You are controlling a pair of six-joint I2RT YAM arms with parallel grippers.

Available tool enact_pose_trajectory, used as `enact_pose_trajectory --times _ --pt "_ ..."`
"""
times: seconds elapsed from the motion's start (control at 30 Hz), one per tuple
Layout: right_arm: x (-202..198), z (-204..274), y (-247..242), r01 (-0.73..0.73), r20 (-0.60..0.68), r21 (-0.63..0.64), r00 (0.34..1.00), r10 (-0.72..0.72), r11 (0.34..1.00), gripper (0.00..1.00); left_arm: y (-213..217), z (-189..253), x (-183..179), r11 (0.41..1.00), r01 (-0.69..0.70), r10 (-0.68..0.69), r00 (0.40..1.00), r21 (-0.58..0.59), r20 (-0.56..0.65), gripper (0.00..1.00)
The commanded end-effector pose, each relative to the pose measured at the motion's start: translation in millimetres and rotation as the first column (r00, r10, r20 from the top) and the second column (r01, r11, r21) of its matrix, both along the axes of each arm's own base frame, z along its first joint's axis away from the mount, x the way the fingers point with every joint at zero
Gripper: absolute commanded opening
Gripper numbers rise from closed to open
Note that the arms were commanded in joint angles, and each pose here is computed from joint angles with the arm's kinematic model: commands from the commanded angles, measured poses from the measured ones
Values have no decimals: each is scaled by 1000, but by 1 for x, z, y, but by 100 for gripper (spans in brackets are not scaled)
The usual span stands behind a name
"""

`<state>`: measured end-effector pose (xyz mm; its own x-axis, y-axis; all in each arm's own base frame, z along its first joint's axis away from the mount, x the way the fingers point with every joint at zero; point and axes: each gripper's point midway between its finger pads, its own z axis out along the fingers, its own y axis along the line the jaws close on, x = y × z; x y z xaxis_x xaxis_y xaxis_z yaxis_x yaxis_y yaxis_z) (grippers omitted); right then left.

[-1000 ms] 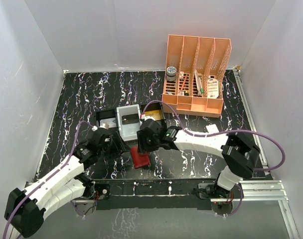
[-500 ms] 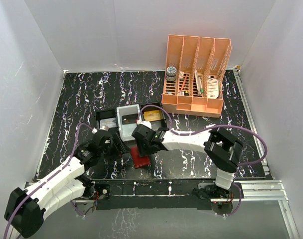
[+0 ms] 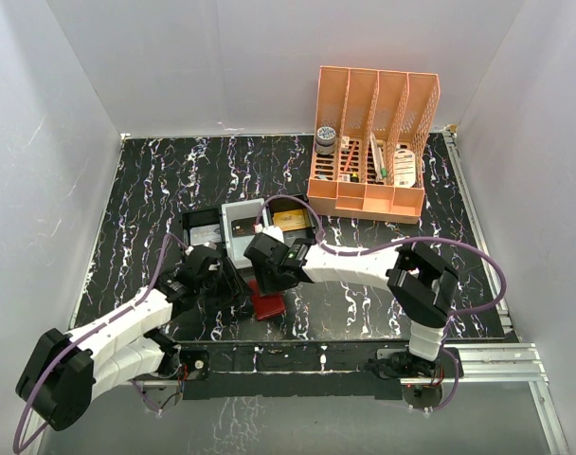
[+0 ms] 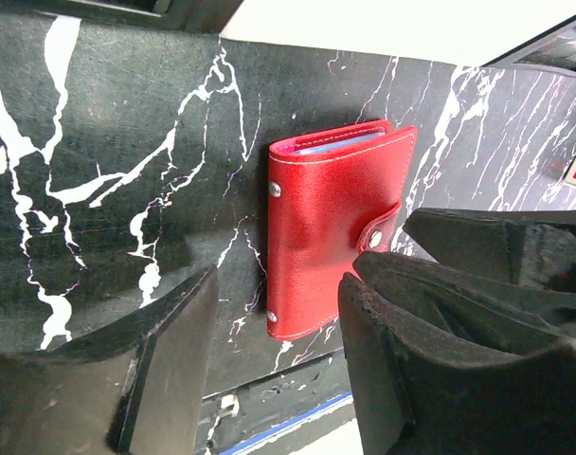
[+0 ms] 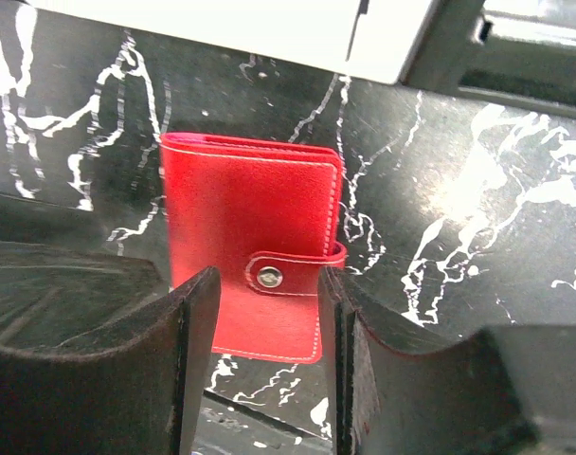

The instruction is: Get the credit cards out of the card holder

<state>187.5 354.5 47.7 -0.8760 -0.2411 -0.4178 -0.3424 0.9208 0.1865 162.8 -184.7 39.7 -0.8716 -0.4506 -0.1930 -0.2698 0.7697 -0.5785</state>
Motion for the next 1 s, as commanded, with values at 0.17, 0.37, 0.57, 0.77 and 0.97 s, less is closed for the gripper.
enact_pose_trajectory --times 0.17,0.37,0.57,0.77,0.97 --pt "10 18 21 19 28 46 999 -20 999 42 11 2 -2 998 -66 66 997 -11 39 51" --pt "2 -12 9 19 -9 -20 1000 -19 1000 40 4 0 -5 997 -44 46 998 -57 37 54" --pt "-1 -32 -14 64 -13 -116 998 -66 991 34 -10 -5 -4 997 36 -36 999 -71 7 60" --pt "-5 -32 -12 57 -22 -67 998 -58 996 20 -21 -12 -2 993 89 -92 995 -72 -32 60" --pt "-5 -26 -4 55 -45 33 998 -54 998 9 -13 -29 -6 996 86 -85 992 10 -96 52"
